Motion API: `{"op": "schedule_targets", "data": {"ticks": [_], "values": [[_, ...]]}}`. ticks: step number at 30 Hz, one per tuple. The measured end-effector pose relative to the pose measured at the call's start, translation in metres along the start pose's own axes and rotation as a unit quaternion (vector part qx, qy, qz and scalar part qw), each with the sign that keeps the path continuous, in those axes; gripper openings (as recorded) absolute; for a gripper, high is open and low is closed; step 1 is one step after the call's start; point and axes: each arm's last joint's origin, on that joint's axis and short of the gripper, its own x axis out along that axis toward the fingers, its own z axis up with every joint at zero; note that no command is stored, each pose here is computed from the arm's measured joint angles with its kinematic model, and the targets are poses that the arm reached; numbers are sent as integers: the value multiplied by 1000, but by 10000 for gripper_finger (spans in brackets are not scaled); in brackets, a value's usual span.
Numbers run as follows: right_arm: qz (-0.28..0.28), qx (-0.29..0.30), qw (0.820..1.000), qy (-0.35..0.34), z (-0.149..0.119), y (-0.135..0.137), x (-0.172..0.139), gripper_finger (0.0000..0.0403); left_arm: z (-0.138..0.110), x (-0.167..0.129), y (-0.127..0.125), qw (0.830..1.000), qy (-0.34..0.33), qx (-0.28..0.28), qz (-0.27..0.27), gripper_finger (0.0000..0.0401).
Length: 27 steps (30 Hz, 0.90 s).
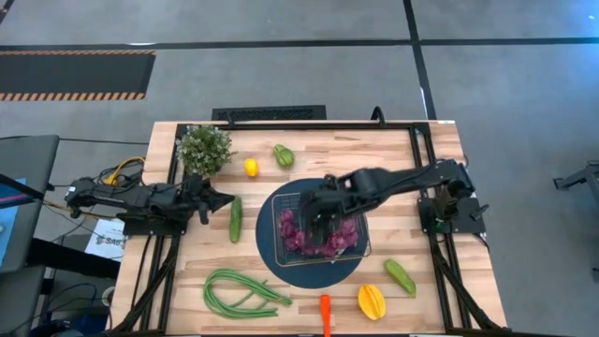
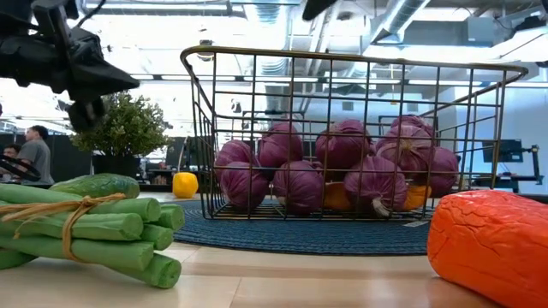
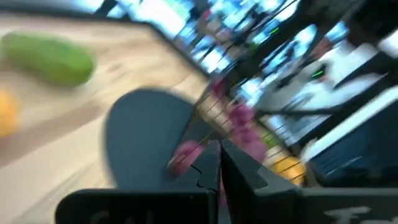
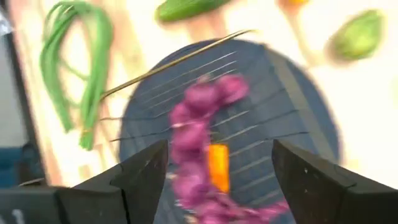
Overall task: Build produce basket
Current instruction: Put the top green cucumber into the gold wire basket
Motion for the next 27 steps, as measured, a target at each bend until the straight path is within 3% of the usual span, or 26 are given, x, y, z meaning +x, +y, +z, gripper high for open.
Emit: {"op": "schedule_targets", "data": {"ticks": [8, 10, 15, 22, 27], "values": [[-88, -6, 996, -19, 8, -24, -47, 302, 44, -8, -45, 987, 107, -10, 118, 0], [-110, -12, 994, -22, 9, -32, -55, 302, 50, -3, -55, 973, 148, -7, 179, 0], [-146, -36, 987, -50, 13, -51, -77, 302, 53, 19, -77, 915, 252, -4, 316, 0], [-191, -33, 976, -104, 10, -96, -126, 302, 47, 59, -103, 882, 310, 30, 354, 0], [-219, 17, 962, -164, -10, -137, -180, 302, 37, 73, -105, 863, 345, 20, 367, 0]]}}
